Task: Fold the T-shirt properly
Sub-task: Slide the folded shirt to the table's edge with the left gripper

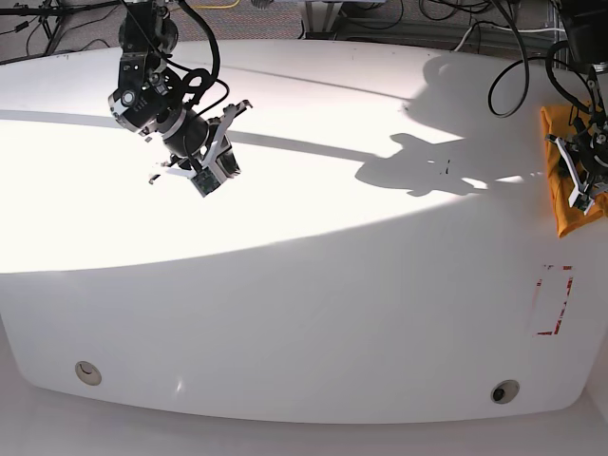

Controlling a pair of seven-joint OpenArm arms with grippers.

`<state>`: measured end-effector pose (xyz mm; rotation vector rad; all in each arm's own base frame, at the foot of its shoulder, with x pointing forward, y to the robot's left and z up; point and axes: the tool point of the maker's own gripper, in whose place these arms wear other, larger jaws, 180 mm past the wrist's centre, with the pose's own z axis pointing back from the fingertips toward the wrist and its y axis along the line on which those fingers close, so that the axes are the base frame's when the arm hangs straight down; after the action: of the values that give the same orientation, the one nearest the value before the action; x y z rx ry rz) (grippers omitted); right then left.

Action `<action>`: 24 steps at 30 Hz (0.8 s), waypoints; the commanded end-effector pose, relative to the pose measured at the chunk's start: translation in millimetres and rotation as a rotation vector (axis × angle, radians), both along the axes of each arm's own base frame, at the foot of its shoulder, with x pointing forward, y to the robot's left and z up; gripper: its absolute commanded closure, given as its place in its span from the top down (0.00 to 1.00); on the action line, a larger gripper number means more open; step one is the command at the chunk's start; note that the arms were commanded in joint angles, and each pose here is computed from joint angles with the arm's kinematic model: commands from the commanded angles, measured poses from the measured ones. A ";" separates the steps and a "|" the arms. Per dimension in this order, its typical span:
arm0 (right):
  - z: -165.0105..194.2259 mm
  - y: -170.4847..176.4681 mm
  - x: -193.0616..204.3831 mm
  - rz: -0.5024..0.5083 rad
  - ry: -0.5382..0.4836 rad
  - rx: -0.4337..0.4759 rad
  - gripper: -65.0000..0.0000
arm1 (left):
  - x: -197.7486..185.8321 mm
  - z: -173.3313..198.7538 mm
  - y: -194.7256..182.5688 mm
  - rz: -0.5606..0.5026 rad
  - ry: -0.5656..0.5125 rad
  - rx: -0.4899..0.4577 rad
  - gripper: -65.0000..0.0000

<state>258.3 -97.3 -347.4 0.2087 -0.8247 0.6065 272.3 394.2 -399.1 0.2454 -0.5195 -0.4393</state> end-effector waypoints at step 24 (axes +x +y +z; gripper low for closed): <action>-20.0 -58.8 -25.6 -0.242 -0.279 0.185 0.06 | -3.6 111.3 -208.3 0.048 -0.724 -0.399 0.33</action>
<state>248.3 -146.7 -360.0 0.1835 -1.1708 0.3648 278.8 186.9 -292.8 0.0181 -1.2491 -0.1976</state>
